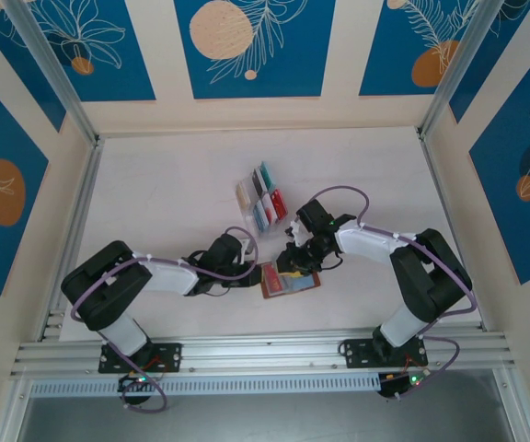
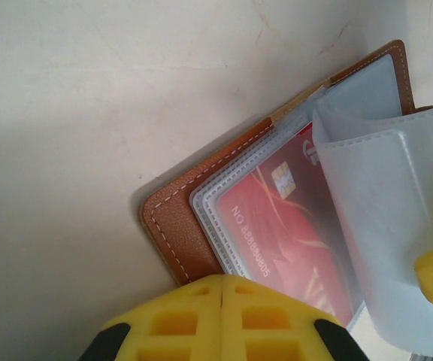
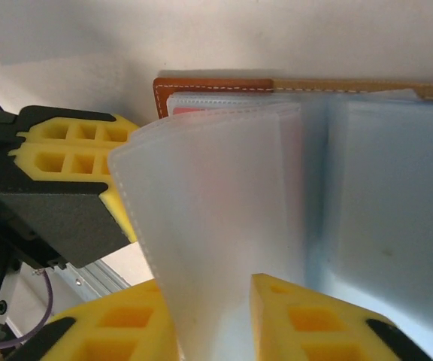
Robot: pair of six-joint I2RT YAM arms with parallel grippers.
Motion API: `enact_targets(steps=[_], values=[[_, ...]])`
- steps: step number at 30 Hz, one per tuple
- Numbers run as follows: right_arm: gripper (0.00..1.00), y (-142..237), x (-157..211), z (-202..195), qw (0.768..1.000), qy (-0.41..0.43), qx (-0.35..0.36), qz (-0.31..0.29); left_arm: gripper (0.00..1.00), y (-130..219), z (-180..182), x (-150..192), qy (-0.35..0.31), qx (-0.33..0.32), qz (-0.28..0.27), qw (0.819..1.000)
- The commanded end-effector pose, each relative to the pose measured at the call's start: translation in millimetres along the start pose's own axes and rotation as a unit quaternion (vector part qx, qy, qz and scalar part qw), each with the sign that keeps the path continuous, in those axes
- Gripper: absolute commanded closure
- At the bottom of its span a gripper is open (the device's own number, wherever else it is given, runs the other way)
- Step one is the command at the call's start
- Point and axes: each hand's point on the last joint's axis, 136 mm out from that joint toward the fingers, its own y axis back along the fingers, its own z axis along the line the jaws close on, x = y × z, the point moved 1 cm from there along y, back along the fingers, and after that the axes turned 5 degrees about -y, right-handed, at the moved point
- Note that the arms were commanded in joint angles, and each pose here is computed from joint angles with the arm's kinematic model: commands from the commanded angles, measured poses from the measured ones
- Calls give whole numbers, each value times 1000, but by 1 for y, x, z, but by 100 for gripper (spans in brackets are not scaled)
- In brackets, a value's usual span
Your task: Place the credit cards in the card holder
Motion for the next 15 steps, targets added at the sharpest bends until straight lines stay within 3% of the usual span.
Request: enact_targets(steps=[1,15], values=[[67,-1,8,-5,1000,-2,5,11,98,-1,60,78,49,-104,128,985],[56,6,11,-3,1000,1,1,10,98,-2,59,77,51,-102,129,985]])
